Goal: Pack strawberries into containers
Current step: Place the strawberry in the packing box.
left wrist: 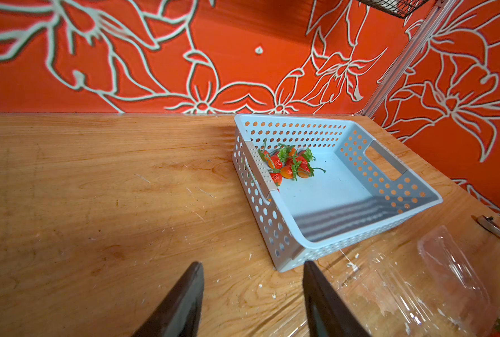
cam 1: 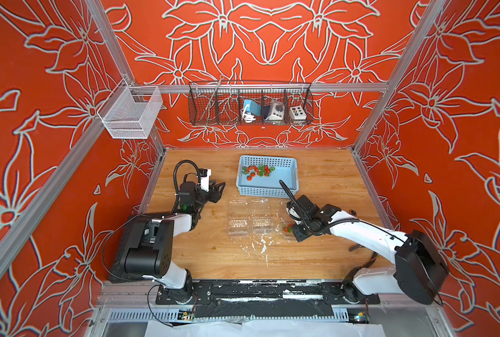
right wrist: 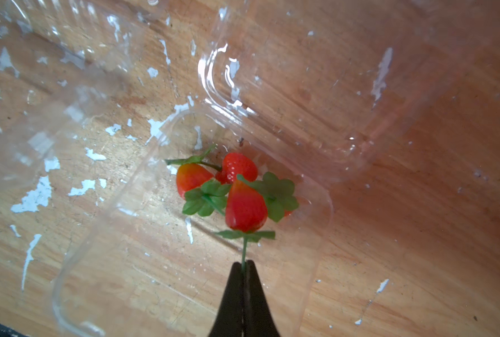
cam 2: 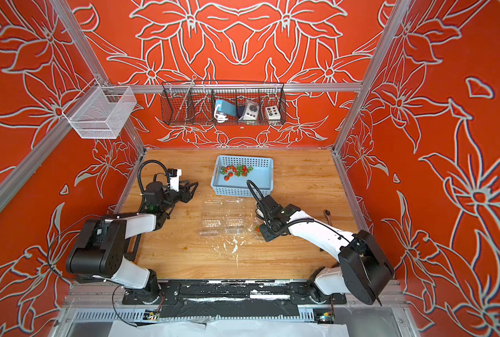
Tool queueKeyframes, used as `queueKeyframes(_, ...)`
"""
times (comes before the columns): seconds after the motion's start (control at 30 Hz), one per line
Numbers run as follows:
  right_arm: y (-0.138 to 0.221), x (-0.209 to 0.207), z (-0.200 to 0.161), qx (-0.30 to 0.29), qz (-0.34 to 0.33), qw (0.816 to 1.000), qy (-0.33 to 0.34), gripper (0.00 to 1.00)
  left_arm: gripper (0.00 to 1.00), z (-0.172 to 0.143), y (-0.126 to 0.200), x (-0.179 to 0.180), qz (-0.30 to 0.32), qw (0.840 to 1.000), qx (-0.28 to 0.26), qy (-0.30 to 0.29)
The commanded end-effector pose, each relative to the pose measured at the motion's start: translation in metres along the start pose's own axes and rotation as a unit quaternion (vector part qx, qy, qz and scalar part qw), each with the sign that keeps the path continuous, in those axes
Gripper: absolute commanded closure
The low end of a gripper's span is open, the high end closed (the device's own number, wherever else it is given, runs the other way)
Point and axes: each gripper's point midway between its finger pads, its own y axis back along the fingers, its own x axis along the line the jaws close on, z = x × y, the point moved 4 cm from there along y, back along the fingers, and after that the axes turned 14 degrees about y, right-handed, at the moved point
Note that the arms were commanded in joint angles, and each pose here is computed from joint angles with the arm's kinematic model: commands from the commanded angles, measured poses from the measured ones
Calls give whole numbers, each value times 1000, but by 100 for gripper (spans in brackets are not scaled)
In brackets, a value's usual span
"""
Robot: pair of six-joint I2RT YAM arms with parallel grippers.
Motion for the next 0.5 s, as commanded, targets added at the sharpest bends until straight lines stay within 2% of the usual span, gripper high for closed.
queueKeyframes(0.0,-9,7,-5,12,7,1000,-8,98,46,5,-1,-3,-6,1000,-8,-6)
queueKeyframes(0.27,-23,12,-9,31,5,999,-19,94,46,7,0,-3,-6,1000,-10,-6)
queueKeyframes(0.47,-31,11,-12,41,0,999,-31,85,46,6,0,-4,-6,1000,-9,-6)
